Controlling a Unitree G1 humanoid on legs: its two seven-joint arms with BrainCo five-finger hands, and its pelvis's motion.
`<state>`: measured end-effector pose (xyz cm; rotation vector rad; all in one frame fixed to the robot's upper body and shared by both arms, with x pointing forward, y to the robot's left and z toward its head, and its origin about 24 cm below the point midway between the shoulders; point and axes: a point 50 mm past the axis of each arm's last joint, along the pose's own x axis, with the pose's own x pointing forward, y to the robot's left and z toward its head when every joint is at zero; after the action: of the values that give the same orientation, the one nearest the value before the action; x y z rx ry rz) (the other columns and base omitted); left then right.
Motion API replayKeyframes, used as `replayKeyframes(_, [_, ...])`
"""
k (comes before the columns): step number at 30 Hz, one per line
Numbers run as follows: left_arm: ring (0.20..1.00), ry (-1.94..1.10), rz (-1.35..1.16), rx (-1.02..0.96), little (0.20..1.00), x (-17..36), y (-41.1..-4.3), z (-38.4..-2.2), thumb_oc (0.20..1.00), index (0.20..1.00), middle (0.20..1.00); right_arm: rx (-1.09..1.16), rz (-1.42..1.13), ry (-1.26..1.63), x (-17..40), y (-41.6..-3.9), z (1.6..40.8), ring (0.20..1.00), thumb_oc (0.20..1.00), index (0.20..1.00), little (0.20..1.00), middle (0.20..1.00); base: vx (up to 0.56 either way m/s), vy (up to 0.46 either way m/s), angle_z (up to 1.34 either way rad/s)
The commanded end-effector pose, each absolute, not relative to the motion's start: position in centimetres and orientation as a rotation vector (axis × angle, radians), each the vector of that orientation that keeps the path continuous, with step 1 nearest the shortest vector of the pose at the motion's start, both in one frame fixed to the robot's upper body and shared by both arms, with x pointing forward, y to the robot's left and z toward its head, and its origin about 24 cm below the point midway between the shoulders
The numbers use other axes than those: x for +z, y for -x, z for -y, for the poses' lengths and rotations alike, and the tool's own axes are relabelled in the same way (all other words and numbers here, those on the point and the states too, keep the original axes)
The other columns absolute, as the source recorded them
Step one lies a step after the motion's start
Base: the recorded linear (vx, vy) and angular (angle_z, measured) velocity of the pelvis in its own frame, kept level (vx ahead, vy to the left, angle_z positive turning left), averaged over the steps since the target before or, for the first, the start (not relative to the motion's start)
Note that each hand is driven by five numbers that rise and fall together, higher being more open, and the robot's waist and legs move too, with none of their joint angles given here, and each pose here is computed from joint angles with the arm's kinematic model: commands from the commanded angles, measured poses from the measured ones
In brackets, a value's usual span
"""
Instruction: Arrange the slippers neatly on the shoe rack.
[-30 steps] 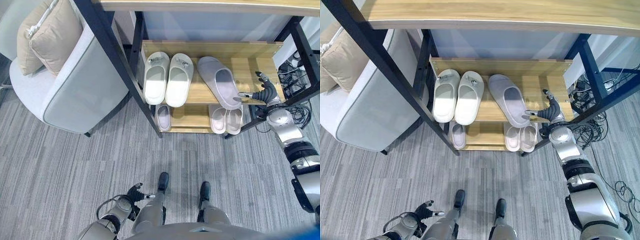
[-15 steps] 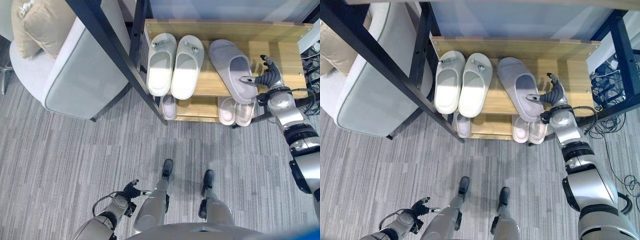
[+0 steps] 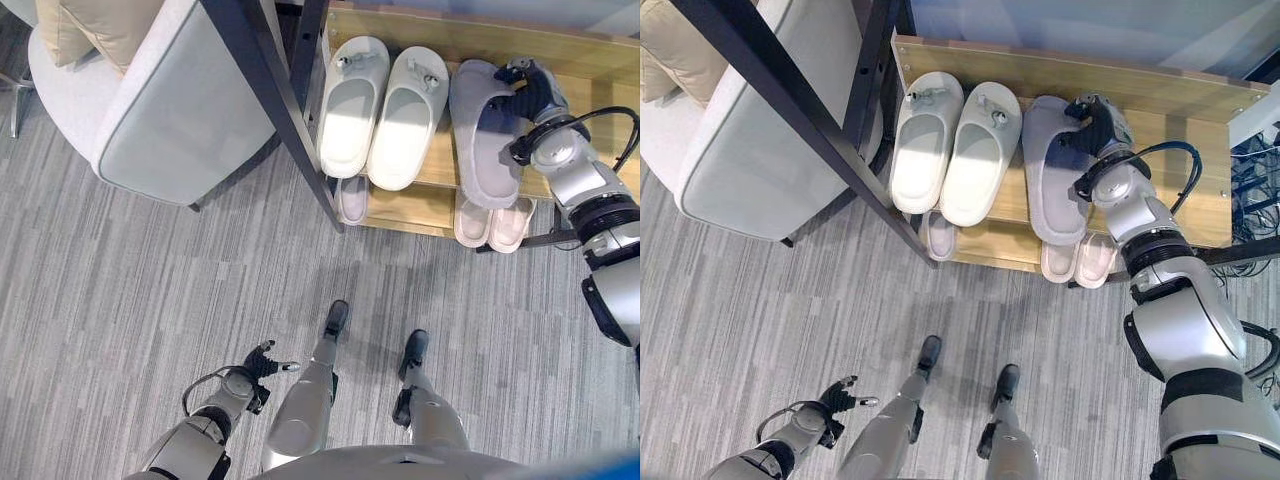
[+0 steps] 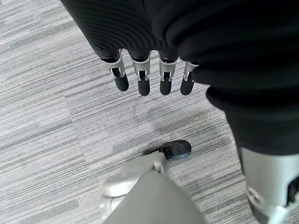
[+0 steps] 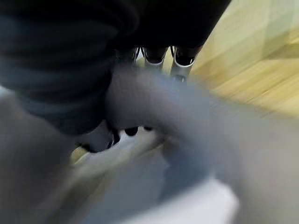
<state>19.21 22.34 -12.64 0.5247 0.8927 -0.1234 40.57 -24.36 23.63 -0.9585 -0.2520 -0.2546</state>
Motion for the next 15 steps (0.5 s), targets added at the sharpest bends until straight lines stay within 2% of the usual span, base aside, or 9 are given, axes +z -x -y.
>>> replayKeyframes(1, [1.000, -0.567, -0.926, -0.119, 1.000, -12.9, -18.8, -22.8, 1.000, 1.000, 1.000, -0.276, 0.205, 1.017, 22.4, -40.2, 25.7, 0.200, 0.200, 0.200, 0.200, 0.200, -0.02, -0.006, 0.10])
replayKeyframes(6, [1.000, -0.554, -0.933, -0.112, 1.000, -12.9, -18.8, -22.6, 1.000, 1.000, 1.000, -0.290, 0.254, 1.035, 21.7, -39.2, 26.2, 0.200, 0.200, 0.200, 0.200, 0.200, 0.00, 0.000, 0.01])
replayKeyframes(9, [1.000, -0.536, -0.938, -0.111, 1.000, -13.1, -18.7, -22.5, 1.000, 1.000, 1.000, -0.262, 0.384, 1.077, 21.3, -37.1, 25.7, 0.200, 0.200, 0.200, 0.200, 0.200, -0.01, -0.003, -0.01])
replayKeyframes(14, [1.000, -0.519, -1.004, -0.140, 1.000, -14.2, -16.3, -22.2, 1.000, 1.000, 1.000, -0.153, 0.346, 1.027, 16.3, -34.1, 25.3, 0.200, 0.200, 0.200, 0.200, 0.200, 0.10, -0.010, -0.12])
replayKeyframes(15, [1.000, -0.508, -1.044, -0.125, 1.000, -14.6, -14.9, -22.8, 1.000, 1.000, 1.000, -0.096, 0.286, 0.992, 13.7, -32.8, 25.1, 0.200, 0.200, 0.200, 0.200, 0.200, 0.14, 0.019, -0.43])
